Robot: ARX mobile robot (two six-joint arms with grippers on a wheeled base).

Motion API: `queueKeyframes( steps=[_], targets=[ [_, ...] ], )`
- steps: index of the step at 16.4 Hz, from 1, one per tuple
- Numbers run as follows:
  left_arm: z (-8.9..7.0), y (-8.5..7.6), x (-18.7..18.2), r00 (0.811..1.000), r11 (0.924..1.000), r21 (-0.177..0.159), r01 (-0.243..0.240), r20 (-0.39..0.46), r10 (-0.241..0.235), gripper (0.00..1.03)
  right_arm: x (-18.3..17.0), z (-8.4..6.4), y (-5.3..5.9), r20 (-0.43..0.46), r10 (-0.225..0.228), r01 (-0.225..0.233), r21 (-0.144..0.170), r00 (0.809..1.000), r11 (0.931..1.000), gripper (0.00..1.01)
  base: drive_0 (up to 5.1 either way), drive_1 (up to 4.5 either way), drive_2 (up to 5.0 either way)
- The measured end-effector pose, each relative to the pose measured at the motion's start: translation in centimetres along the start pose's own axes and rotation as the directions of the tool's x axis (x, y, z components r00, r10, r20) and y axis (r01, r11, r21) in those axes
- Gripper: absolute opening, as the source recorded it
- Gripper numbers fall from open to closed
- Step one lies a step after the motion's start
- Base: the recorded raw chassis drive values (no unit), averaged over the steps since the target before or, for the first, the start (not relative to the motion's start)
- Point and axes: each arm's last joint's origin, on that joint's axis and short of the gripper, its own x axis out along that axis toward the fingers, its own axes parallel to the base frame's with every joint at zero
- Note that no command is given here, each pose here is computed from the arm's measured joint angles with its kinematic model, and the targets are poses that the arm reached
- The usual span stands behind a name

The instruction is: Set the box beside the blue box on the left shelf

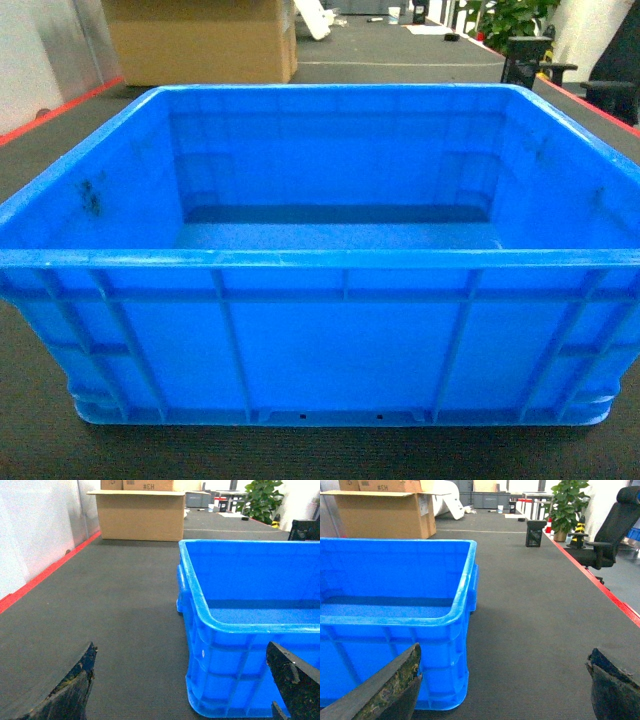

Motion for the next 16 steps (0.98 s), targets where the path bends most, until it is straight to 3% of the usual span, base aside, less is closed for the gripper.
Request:
queueKeyframes(
  steps=[16],
  targets=[
    [0.0,0.0,0.0,1.0,1.0,0.0,0.0,0.0,0.0,0.98,0.0,0.0,0.0,0.0,0.0,0.0,0.0,1.0,1.0,0.98,0.0,0.0,0.0]
  ],
)
